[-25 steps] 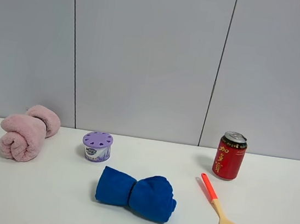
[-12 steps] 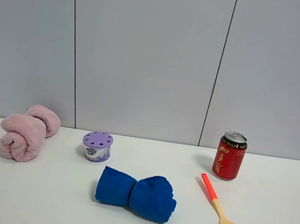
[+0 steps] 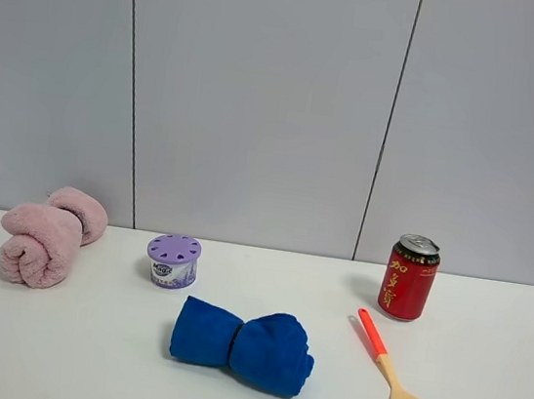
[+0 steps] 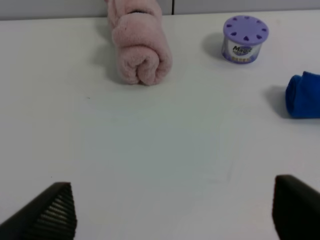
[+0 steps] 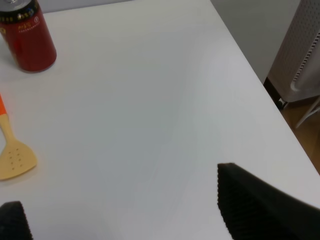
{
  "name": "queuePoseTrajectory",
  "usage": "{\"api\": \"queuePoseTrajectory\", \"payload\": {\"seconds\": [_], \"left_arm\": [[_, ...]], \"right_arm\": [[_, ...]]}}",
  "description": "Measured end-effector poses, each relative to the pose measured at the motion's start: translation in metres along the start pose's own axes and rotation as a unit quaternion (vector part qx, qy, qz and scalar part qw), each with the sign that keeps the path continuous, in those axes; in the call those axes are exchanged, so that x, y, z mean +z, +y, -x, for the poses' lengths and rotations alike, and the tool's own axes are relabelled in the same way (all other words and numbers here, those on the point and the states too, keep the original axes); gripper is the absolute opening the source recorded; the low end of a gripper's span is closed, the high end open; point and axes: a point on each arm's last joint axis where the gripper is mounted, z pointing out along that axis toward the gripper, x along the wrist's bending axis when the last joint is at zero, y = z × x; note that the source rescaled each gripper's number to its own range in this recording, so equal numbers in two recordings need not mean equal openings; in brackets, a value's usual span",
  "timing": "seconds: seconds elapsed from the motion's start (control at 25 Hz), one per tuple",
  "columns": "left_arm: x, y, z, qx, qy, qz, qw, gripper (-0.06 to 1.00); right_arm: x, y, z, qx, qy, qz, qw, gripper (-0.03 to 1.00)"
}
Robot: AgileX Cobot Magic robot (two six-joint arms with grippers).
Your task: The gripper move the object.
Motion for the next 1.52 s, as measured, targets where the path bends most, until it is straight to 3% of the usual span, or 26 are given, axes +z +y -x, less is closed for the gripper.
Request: {"api": "queuePoseTrajectory", "payload": {"seconds": [1.52], "left_arm": [[0.0, 0.0, 0.0, -0.002, 0.0, 0.0, 1.0, 0.75]], "right_arm": [[0.0, 0.0, 0.0, 0.0, 0.0, 0.0, 1.0, 1.0]]}}
